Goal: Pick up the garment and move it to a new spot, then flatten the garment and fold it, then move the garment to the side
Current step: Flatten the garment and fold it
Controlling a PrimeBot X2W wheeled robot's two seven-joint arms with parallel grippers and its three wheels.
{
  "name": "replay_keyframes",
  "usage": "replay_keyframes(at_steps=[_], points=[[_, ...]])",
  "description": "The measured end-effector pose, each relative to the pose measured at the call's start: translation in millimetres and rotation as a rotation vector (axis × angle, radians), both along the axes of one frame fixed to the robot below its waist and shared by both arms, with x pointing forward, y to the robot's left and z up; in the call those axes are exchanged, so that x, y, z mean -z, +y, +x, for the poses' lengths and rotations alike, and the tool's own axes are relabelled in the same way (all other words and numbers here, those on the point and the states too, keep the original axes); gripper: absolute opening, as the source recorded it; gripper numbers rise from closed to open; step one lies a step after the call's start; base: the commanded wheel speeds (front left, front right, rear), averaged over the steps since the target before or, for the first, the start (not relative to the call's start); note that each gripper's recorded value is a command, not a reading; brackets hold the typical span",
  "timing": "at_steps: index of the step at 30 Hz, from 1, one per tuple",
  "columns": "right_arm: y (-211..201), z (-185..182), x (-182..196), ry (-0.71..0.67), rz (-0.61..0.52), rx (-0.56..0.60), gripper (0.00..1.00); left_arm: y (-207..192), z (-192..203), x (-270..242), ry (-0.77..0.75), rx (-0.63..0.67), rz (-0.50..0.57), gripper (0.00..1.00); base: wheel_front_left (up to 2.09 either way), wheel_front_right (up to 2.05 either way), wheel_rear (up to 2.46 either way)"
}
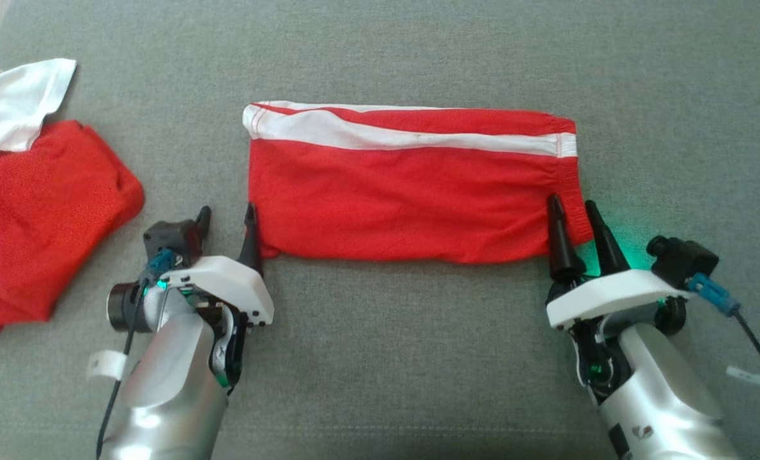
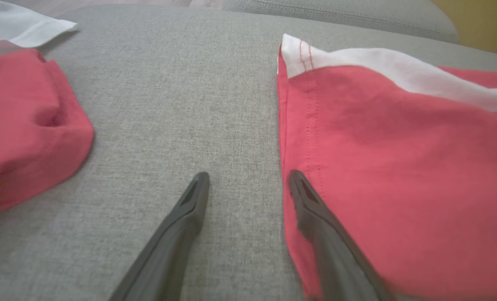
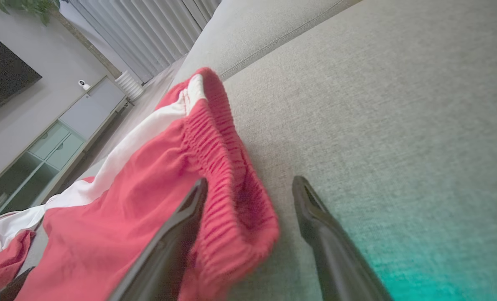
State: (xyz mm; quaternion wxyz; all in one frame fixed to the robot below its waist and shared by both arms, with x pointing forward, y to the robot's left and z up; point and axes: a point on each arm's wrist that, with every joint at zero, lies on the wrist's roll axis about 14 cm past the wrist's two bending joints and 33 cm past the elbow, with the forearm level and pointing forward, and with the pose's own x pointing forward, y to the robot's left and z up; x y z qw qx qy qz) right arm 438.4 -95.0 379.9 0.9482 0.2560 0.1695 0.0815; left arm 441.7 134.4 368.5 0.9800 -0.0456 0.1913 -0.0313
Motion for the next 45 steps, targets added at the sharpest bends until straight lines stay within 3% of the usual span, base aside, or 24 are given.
replay_keyframes(at_steps=[2, 3, 5, 6, 7, 14, 28, 32, 40, 45], points=[[3, 1, 2, 0.013, 0.016, -0.007, 0.95, 0, -2, 0, -0.002, 0.004, 0.002, 1.00, 0.00, 0.00, 0.00], [4, 2, 3, 0.018, 0.026, -0.009, 0.78, -1, -1, 0, -0.003, 0.004, 0.002, 1.00, 0.00, 0.00, 0.00], [9, 3, 2, 0.020, 0.040, -0.030, 0.32, -2, 0, -1, -0.009, 0.011, 0.006, 1.00, 0.00, 0.00, 0.00], [11, 4, 1, 0.021, 0.053, -0.032, 0.02, -3, 0, -1, -0.012, 0.012, 0.005, 1.00, 0.00, 0.00, 0.00], [14, 5, 0, 0.021, 0.066, -0.036, 0.00, -4, 1, -2, -0.015, 0.016, 0.005, 1.00, 0.00, 0.00, 0.00], [25, 10, -13, 0.006, 0.148, -0.021, 0.00, -11, 2, -5, -0.027, 0.030, -0.004, 1.00, 0.00, 0.00, 0.00], [-9, 6, -31, -0.041, 0.186, 0.091, 0.00, -28, -13, -19, -0.074, 0.069, -0.025, 1.00, 0.00, 0.00, 0.00], [13, 9, -48, -0.091, 0.189, 0.003, 0.00, -31, -22, -18, -0.066, 0.075, -0.041, 1.00, 0.00, 0.00, 0.00], [98, 14, -80, -0.171, 0.209, -0.269, 0.00, -19, -40, -21, -0.055, 0.022, -0.067, 1.00, 0.00, 0.00, 0.00], [142, 11, -73, -0.155, 0.159, -0.414, 0.00, -1, -63, -14, -0.021, -0.047, -0.070, 1.00, 0.00, 0.00, 0.00]])
